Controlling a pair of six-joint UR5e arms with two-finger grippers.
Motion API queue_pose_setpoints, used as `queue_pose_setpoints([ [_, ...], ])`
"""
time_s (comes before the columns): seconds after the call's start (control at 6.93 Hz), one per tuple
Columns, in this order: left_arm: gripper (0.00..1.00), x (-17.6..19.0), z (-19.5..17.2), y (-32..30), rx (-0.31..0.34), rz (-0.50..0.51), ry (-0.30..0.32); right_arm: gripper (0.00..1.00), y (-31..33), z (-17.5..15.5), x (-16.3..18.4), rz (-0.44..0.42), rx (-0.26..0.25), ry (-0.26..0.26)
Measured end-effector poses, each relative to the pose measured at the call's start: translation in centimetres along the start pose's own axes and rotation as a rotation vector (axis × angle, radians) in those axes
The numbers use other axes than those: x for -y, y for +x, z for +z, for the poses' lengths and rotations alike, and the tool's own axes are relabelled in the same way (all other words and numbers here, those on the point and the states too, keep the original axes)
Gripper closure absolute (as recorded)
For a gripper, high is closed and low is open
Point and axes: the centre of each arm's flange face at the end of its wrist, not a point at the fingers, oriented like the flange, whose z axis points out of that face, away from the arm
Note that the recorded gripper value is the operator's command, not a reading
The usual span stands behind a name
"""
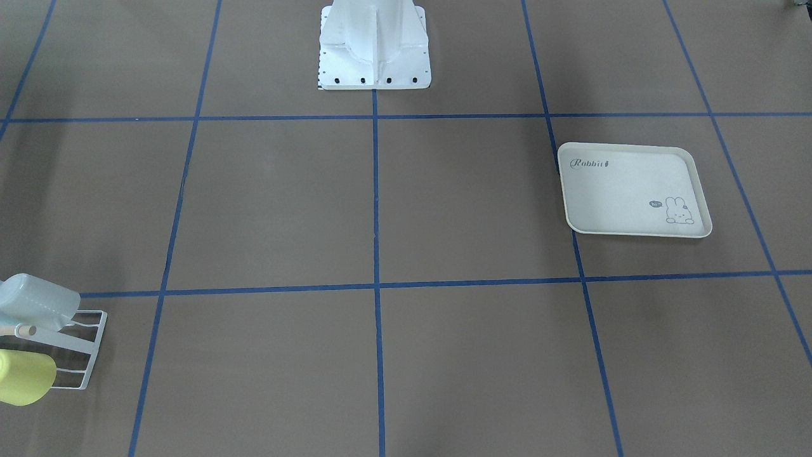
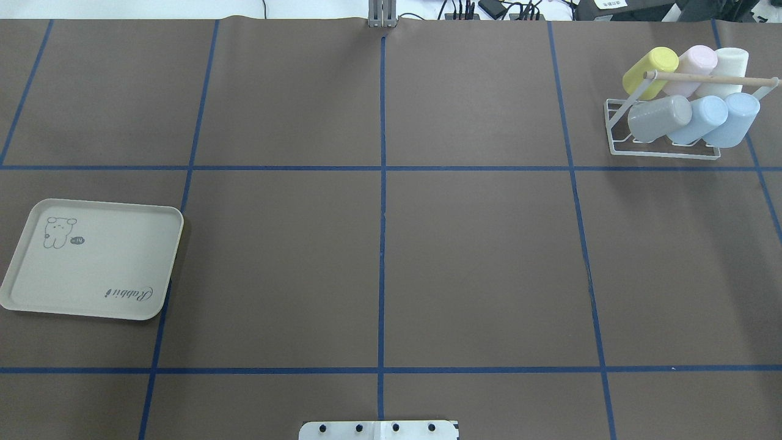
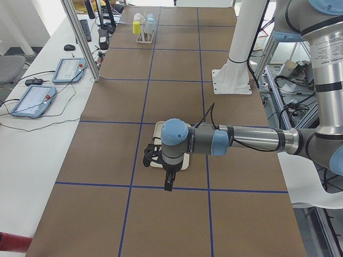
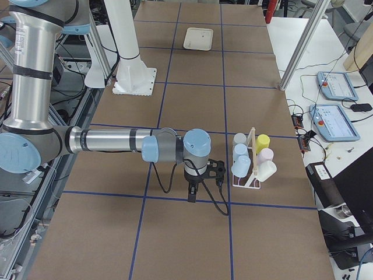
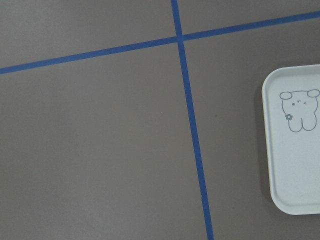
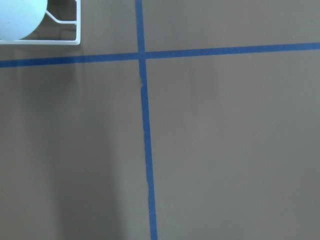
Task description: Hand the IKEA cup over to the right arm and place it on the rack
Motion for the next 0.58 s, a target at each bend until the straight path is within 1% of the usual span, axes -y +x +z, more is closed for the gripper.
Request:
queue_pose_setpoints([
  [0.43,0.00,0.66,-0.52,0.39,0.001,0.013,0.014,0.00,-0.08,-0.07,0.00,-0.001,0.003,0.000],
  [0.58,0.00,0.91,-0.84,0.65,0.002,0.019,0.021,0.00,-0.18,-0.08,-0.06,0.000,0.012,-0.001],
])
